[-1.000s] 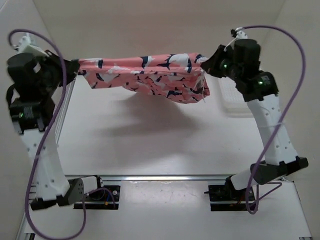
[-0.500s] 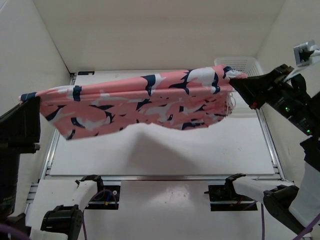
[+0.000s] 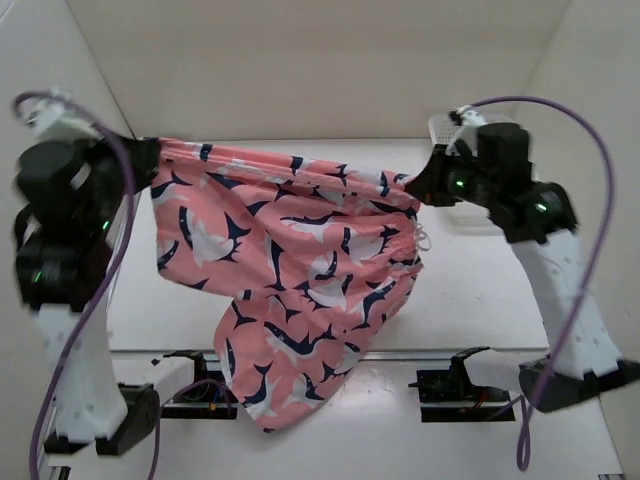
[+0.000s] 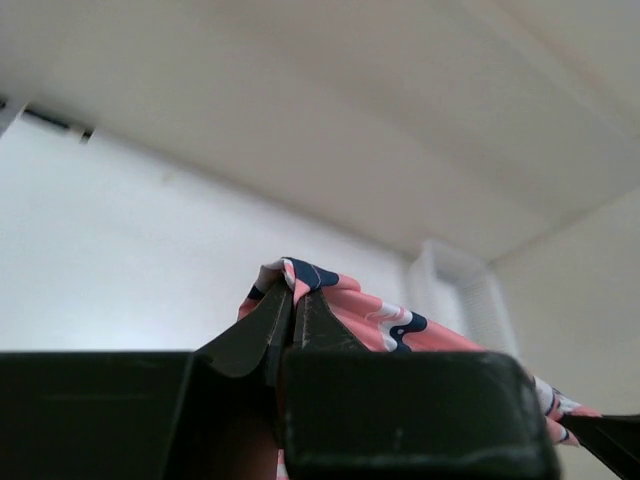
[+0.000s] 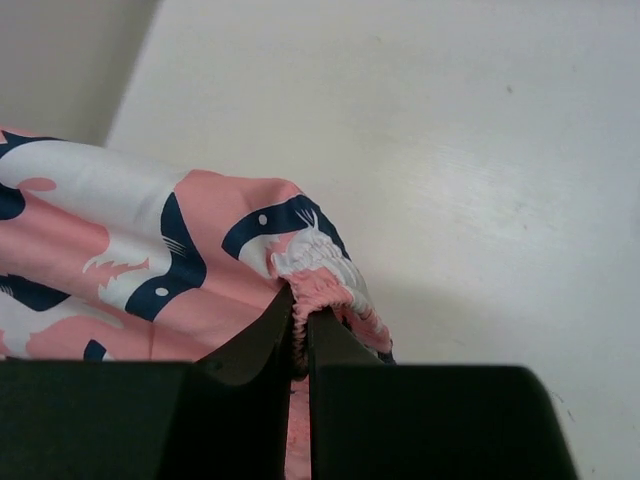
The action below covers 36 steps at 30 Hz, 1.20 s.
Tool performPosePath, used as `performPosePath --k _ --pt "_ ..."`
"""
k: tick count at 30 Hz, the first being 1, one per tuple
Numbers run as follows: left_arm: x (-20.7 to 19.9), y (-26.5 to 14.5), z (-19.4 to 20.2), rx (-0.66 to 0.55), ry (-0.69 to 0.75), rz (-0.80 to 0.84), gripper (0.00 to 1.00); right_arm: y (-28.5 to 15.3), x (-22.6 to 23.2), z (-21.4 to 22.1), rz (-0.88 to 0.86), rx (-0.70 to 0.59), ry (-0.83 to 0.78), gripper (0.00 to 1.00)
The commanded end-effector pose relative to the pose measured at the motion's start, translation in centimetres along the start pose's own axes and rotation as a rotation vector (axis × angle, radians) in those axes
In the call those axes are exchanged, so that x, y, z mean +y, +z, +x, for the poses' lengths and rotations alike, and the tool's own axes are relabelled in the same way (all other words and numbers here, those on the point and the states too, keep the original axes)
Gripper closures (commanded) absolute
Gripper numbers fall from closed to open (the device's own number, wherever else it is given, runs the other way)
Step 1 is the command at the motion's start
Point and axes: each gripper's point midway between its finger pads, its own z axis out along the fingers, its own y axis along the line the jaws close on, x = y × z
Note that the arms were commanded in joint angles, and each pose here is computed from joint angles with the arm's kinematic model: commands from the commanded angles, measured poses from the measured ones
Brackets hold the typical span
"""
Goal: Fold and stack the shorts
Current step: Fold the shorts
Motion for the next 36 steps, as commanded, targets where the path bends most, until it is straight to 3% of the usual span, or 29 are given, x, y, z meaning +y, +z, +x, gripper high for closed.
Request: performPosePath --k 1,3,4,9,10,16,17,20,26,36 --pt "5.3 7.6 2.0 0.013 0.064 -0.218 0.9 5.8 -7.0 2.0 0.241 0.082 -0.036 1.0" --pt "6.9 10.5 4.2 0.075 0.069 -0.255 0.9 9.1 -8.4 2.3 0.253 0.096 -0.028 1.0" --pt "8.6 13.2 6.4 0.146 0.072 -0.3 0.9 11.9 -10.1 3.6 0.28 0.157 -0.011 1.0" --pt "13.8 20.6 11.3 0.284 0.073 -0.416 0.9 22.0 -14.3 7.1 0.257 0.325 0.046 1.0" --pt "15.7 22.4 12.9 0.326 0.071 -0.455 0.9 23.4 -14.2 5.8 0.239 0.3 0.041 1.0" --pt "17.4 26.6 13.4 0.34 0.043 -0.465 0.9 31.4 -17.2 6.4 0.205 0.35 0.133 1.0" --pt "17.3 27.2 13.5 0.345 0.04 -0.454 0.9 32.1 -16.7 4.5 0.185 0.309 0.131 1.0" --pt "16.8 27.3 13.3 0.343 0.036 -0.434 0.9 33.7 -17.2 5.3 0.153 0.339 0.162 1.0" --pt "16.0 24.1 15.2 0.412 0.033 -0.398 0.9 32.1 -16.7 7.1 0.145 0.39 0.17 1.0" --pt "12.6 11.2 19.9 0.524 -0.005 -0.258 0.9 26.6 -15.2 8.6 0.158 0.394 0.18 1.0"
